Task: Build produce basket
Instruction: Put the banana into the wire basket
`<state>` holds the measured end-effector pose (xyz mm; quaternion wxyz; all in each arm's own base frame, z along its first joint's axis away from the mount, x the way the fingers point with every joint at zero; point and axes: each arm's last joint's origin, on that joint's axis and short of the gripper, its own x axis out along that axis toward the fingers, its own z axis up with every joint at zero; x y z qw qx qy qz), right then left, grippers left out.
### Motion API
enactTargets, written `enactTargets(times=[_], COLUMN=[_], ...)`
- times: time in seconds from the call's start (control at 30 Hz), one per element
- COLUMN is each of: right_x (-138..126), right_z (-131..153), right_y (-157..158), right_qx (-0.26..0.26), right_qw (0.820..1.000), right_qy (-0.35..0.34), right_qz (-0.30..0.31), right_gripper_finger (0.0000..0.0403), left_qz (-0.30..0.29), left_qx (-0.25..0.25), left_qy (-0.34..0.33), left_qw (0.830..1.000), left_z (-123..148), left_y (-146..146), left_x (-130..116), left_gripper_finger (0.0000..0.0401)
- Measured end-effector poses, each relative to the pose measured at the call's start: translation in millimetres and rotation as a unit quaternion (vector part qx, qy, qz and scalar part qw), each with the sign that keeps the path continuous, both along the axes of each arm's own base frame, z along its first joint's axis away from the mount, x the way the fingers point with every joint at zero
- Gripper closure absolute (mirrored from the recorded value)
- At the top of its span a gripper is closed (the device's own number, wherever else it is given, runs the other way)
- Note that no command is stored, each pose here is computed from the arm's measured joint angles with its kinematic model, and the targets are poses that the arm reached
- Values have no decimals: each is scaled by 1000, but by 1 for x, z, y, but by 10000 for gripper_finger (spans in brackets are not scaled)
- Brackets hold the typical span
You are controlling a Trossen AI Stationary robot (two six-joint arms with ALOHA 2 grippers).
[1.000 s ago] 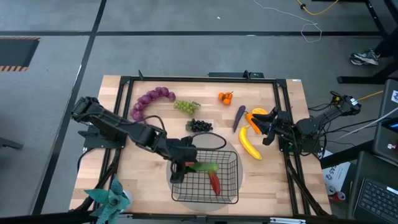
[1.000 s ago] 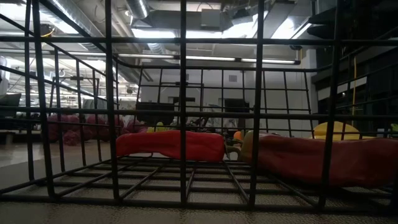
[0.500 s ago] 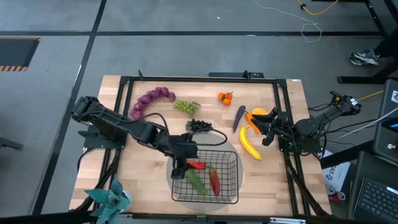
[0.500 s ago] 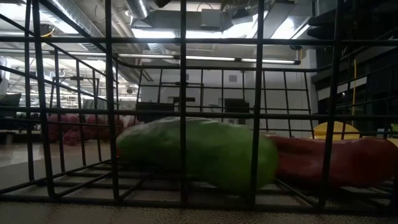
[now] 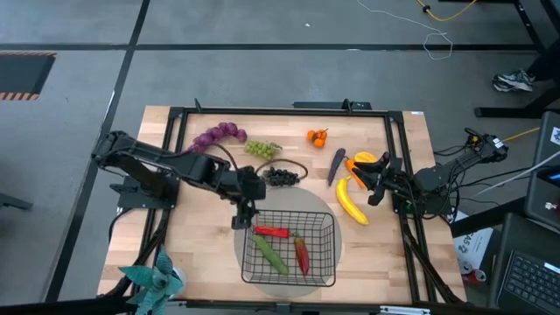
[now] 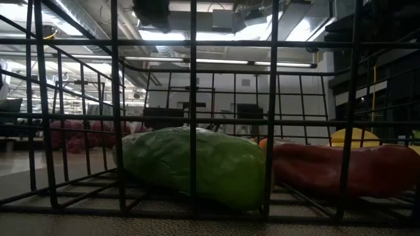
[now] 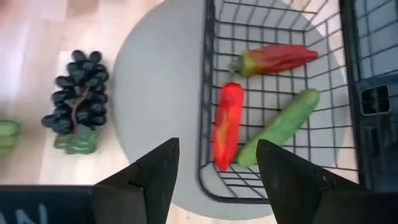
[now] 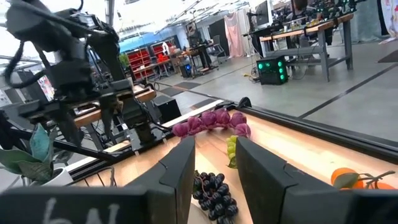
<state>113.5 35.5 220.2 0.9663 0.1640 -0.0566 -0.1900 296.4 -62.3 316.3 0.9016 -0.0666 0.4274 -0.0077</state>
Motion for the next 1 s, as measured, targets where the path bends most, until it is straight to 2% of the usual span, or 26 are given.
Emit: enactTargets(times=[0.17, 0.3, 0.47, 0.63, 0.73, 0.87, 1.0], right_x=[0, 0, 0, 3, 6, 9, 14], right_z=[0, 3, 34, 71, 85, 84, 62], right_y=[0, 0, 3, 4, 6, 9, 17], right_qx=[2, 15, 16, 3, 42, 139, 250], right_qw=[1000, 1000, 997, 998, 994, 970, 912], right_qy=[-1, -10, -34, 28, 86, 196, 325], right_qz=[0, 6, 62, 63, 57, 43, 16], right_gripper_finger=[283, 283, 283, 283, 283, 283, 283], left_qz=[39, 61, 56, 58, 75, 96, 110], left_qx=[-19, -24, -19, -26, -21, -26, -49], left_qy=[0, -38, -100, -169, -200, -231, -258], left_qw=[999, 997, 993, 984, 977, 968, 959], left_z=[-15, -27, -38, -46, -56, -71, -79], left_y=[15, 21, 25, 31, 35, 37, 38], left_x=[-29, -59, -94, -118, -127, -134, -135], left_gripper_finger=[191, 191, 191, 191, 191, 191, 191])
